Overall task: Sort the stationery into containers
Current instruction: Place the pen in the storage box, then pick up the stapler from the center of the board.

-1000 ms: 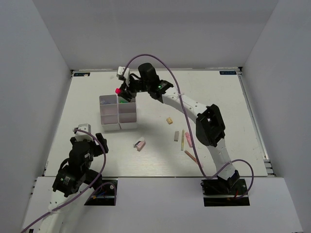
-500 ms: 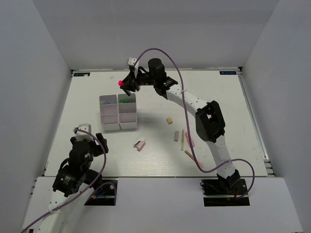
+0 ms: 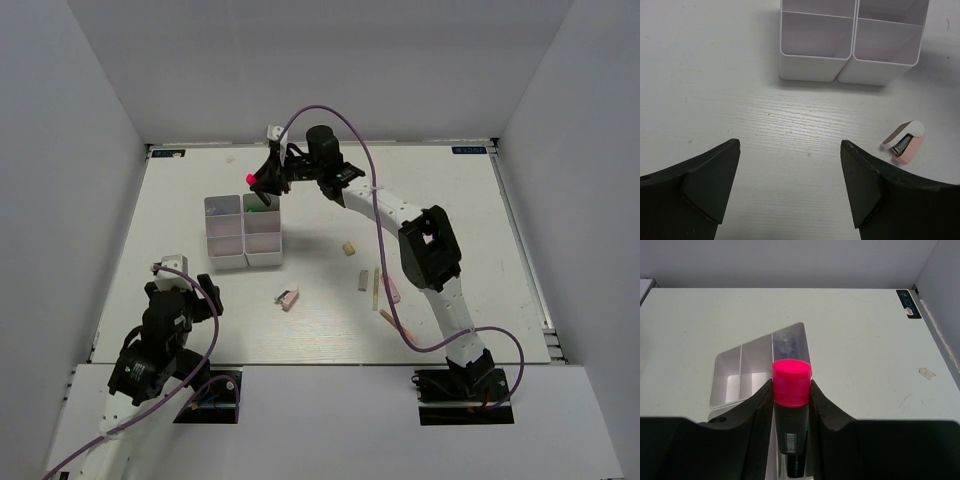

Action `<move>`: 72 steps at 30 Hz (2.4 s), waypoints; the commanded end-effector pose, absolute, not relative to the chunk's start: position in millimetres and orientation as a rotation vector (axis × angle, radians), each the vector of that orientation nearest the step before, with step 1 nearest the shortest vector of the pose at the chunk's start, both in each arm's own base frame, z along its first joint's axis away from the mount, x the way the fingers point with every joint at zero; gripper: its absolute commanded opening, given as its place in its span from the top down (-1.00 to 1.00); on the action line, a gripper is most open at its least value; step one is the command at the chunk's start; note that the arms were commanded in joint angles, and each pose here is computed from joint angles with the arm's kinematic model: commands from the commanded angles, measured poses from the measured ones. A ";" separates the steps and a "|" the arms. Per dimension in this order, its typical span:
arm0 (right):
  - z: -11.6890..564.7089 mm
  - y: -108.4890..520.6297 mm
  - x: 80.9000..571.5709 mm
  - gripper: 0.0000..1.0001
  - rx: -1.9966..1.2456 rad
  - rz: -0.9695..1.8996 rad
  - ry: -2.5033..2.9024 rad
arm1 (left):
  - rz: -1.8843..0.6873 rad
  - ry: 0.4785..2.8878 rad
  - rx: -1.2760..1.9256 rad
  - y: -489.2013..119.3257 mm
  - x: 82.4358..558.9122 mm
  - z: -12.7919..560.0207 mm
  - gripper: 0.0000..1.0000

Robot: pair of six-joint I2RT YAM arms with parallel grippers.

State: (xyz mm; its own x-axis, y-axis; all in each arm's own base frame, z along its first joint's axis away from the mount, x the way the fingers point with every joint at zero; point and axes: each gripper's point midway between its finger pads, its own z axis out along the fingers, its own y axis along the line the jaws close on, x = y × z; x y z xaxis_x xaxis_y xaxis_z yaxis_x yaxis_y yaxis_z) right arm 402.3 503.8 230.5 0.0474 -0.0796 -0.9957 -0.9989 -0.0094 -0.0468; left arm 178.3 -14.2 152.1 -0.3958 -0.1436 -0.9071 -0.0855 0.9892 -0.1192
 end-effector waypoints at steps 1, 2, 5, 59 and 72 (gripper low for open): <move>225.2 508.1 401.8 1.00 -1.336 1.119 1.155 | -0.056 1.983 -0.160 -13.9 179.7 149.9 -0.82; 224.2 509.3 403.1 1.00 -1.334 1.105 1.157 | -0.056 1.985 -0.155 -14.4 179.7 149.2 -0.82; 215.3 507.9 409.4 1.00 -1.344 1.067 1.164 | -0.056 1.984 -0.157 -14.1 179.6 149.1 -0.82; 129.6 184.7 196.7 -0.64 -1.168 0.866 2.175 | -0.243 2.175 1.029 -199.5 233.6 79.6 -0.78; 136.1 185.1 195.4 -0.64 -1.180 0.866 2.148 | -0.212 2.233 1.081 -230.1 252.2 52.6 -0.78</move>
